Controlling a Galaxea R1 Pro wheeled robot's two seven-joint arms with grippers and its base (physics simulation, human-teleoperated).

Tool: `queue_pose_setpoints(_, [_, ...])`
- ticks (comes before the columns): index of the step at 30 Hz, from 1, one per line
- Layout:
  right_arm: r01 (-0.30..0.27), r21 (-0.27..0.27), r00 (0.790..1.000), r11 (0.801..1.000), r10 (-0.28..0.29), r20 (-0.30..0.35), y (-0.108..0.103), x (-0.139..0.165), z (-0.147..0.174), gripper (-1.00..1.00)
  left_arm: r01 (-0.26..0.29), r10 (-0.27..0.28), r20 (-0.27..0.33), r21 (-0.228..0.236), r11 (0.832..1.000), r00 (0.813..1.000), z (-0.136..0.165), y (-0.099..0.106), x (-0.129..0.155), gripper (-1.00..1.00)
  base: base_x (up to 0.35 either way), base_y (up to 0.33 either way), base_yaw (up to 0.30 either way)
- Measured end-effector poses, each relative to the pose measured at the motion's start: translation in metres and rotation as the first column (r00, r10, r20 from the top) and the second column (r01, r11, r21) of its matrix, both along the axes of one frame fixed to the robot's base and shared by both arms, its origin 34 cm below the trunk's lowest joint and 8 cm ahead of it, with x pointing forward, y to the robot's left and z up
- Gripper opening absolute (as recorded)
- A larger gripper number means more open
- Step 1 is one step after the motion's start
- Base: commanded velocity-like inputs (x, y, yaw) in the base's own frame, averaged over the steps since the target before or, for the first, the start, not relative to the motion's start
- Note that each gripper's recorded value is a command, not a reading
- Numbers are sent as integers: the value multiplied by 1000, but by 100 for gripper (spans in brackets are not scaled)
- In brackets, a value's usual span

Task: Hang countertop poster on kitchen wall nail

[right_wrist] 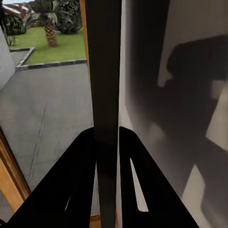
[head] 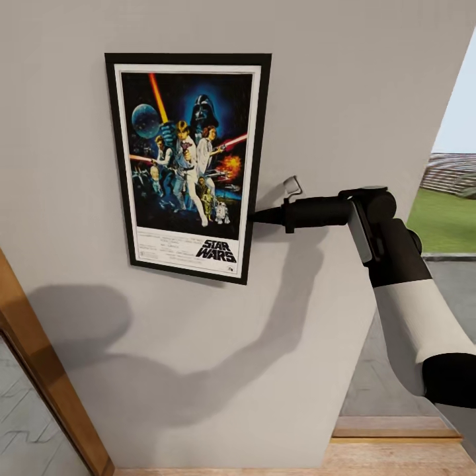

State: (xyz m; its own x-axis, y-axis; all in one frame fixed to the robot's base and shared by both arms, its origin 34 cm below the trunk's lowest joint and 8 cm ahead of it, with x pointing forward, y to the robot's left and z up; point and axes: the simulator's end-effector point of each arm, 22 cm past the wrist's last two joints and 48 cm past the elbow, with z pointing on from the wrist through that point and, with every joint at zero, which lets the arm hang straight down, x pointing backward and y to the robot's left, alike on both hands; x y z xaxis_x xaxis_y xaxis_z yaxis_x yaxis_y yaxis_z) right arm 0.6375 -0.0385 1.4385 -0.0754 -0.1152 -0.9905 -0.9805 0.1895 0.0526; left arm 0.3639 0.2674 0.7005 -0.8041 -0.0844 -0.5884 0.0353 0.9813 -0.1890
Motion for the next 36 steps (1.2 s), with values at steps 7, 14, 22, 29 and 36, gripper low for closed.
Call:
queue_pose_setpoints(7, [0, 0, 1000, 1000, 0, -1, 0, 0, 0, -100, 0, 0, -1, 0, 1000, 1000, 0, 0, 0, 100, 0, 0, 0])
queue_pose_setpoints(14, [0, 0, 1000, 1000, 0, -1, 0, 0, 0, -100, 0, 0, -1, 0, 1000, 1000, 0, 0, 0, 100, 0, 0, 0])
queue_pose_setpoints(22, [-1, 1, 1000, 1000, 1, -1, 1, 0, 0, -100, 1, -1, -1, 0, 1000, 1000, 0, 0, 0, 100, 0, 0, 0])
queue_pose_setpoints(29, [-1, 2, 1000, 1000, 1, -1, 0, 0, 0, -100, 0, 0, -1, 0, 1000, 1000, 0, 0, 0, 100, 0, 0, 0])
queue_pose_setpoints(36, [0, 3, 1000, 1000, 0, 0, 0, 0, 1, -100, 0, 0, -1, 0, 1000, 1000, 0, 0, 0, 100, 0, 0, 0])
